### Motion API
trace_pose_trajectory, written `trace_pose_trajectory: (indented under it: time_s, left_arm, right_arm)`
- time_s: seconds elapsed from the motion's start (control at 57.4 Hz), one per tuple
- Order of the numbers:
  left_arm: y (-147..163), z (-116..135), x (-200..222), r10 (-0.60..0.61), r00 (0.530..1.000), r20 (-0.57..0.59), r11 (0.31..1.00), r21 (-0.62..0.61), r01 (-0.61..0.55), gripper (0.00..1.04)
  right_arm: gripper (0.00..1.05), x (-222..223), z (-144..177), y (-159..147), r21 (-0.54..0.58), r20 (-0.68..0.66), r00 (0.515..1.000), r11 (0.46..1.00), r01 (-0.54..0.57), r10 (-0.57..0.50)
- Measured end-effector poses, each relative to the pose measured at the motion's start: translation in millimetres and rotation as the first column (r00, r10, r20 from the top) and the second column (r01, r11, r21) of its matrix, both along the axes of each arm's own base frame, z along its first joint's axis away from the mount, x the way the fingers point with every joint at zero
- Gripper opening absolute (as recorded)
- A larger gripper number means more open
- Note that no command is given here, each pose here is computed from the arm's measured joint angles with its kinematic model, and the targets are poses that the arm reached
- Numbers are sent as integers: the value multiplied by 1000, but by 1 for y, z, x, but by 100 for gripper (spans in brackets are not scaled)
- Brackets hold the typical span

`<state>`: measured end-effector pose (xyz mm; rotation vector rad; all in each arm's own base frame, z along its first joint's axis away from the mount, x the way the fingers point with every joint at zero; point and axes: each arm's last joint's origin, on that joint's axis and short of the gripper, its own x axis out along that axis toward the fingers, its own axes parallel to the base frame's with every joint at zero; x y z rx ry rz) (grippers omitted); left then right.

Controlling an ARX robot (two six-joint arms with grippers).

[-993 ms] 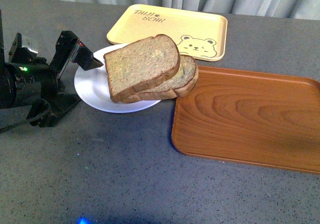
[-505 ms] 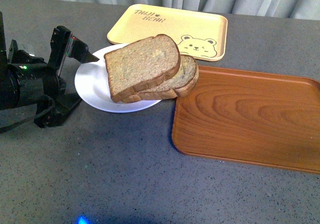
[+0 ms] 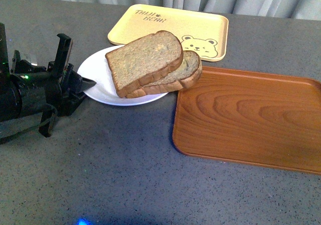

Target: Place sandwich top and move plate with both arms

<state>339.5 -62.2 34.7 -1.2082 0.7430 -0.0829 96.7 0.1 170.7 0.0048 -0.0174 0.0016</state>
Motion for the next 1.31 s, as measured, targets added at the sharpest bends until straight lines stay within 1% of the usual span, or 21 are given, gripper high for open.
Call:
trace_pose_trajectory:
  time_s: [0.017, 0.07, 0.157, 0.244, 0.383, 0.592, 0.697, 0.767, 0.889, 1.046, 1.307]
  left_arm:
    - [0, 0, -1, 2, 1000, 1, 1000, -5, -2, 2]
    - [0, 0, -3, 6, 1000, -2, 1000, -11, -6, 2]
    - [1, 4, -7, 13, 1000, 0, 1000, -21, -13, 2]
    - [2, 14, -12, 14, 1000, 12, 1000, -26, -13, 2]
    - [-1, 30, -9, 10, 1000, 23, 1000, -26, -9, 2]
    - [-17, 55, 21, -17, 996, 84, 999, -47, 21, 2]
    - [-29, 69, 44, -39, 992, 123, 997, -59, 46, 2]
    - [-36, 74, 61, -56, 989, 136, 996, -67, 66, 2]
    - [-50, 72, 92, -83, 988, 131, 994, -65, 92, 2]
    - [-68, 57, 131, -115, 987, 109, 991, -57, 122, 2]
    - [-93, 40, 173, -160, 982, 104, 984, -58, 166, 2]
  right_arm:
    - [97, 0, 0, 0, 0, 0, 1000, 1000, 0, 0]
    - [95, 0, 0, 0, 0, 0, 1000, 1000, 0, 0]
    - [96, 0, 0, 0, 0, 0, 1000, 1000, 0, 0]
    - [96, 0, 0, 0, 0, 0, 1000, 1000, 0, 0]
    - [96, 0, 0, 0, 0, 0, 1000, 1000, 0, 0]
    - [96, 0, 0, 0, 0, 0, 1000, 1000, 0, 0]
    - [96, 0, 0, 0, 0, 0, 1000, 1000, 0, 0]
    - [96, 0, 0, 0, 0, 0, 1000, 1000, 0, 0]
    - [96, 0, 0, 0, 0, 0, 1000, 1000, 0, 0]
    - [96, 0, 0, 0, 0, 0, 1000, 1000, 0, 0]
    - [96, 0, 0, 0, 0, 0, 1000, 1000, 0, 0]
